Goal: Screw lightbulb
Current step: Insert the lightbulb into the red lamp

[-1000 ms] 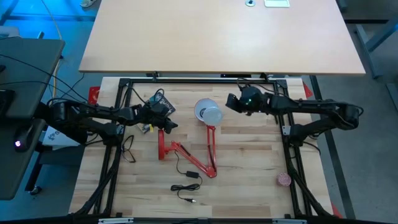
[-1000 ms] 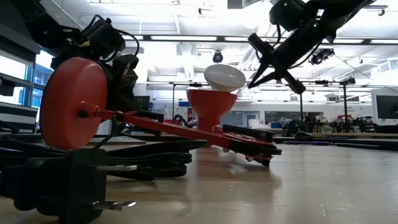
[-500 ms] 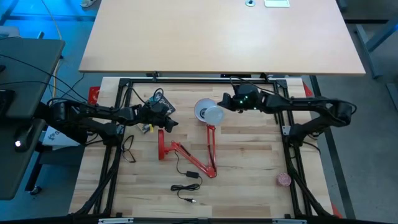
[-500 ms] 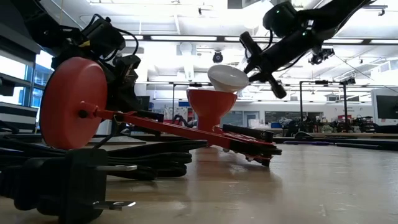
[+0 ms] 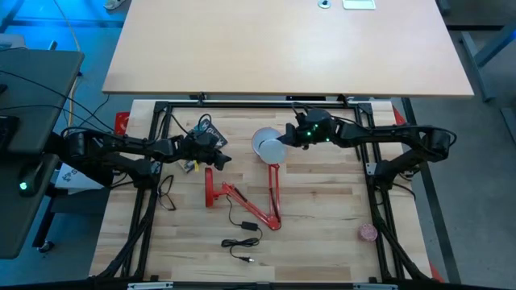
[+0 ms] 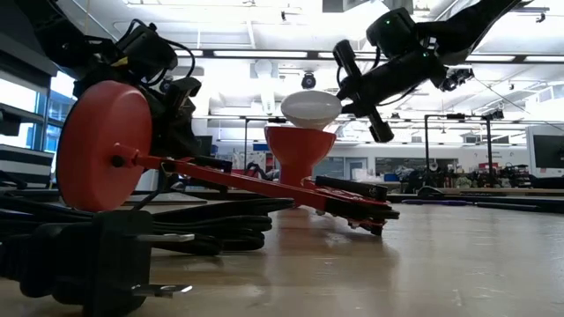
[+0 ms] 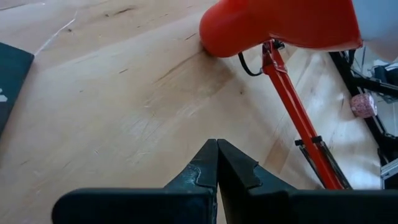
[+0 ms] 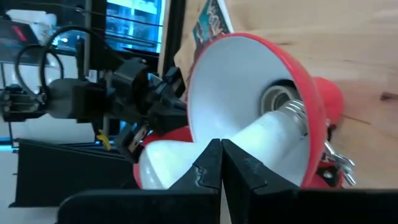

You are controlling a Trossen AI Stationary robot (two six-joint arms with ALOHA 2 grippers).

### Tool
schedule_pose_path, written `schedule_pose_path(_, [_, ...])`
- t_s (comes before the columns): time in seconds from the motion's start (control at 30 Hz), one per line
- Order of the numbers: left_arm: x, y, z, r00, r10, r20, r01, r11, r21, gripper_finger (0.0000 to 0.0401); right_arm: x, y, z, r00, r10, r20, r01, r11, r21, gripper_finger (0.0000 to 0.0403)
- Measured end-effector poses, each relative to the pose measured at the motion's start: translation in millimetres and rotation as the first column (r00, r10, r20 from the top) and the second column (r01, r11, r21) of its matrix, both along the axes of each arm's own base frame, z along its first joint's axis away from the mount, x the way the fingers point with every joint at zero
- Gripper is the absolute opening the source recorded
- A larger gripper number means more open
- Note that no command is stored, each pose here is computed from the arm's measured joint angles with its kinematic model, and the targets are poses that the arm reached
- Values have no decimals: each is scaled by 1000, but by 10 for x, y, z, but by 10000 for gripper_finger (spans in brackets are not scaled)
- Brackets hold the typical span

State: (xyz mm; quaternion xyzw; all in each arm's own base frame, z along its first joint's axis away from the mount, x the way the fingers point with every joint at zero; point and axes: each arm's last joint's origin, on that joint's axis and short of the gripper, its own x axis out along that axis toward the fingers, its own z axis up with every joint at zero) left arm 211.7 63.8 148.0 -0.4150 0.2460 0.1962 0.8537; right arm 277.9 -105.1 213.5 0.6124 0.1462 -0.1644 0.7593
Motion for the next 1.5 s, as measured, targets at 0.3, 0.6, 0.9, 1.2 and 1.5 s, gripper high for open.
schedule_pose_path(0.3, [19,8,31,999,-11,40,11,1000,0,0,-219,-211,238,997,-48,58,57,987,-152,0])
schedule_pose_path(0.6, [28,23,64,998,-36,54,37,999,-12,25,-678,-164,530,991,134,20,-124,956,-266,49])
schedule_pose_path(0.9, [225,-2,622,956,-96,276,130,986,-107,160,-1045,105,705,960,279,-23,-272,910,-312,249])
schedule_pose_path(1.2, [470,-64,962,945,-37,324,83,988,-129,259,-939,50,549,941,327,-91,-339,894,-292,331])
schedule_pose_path(1.5, [616,-168,800,958,49,282,-11,991,-137,268,-633,18,447,907,419,-26,-404,855,-325,332])
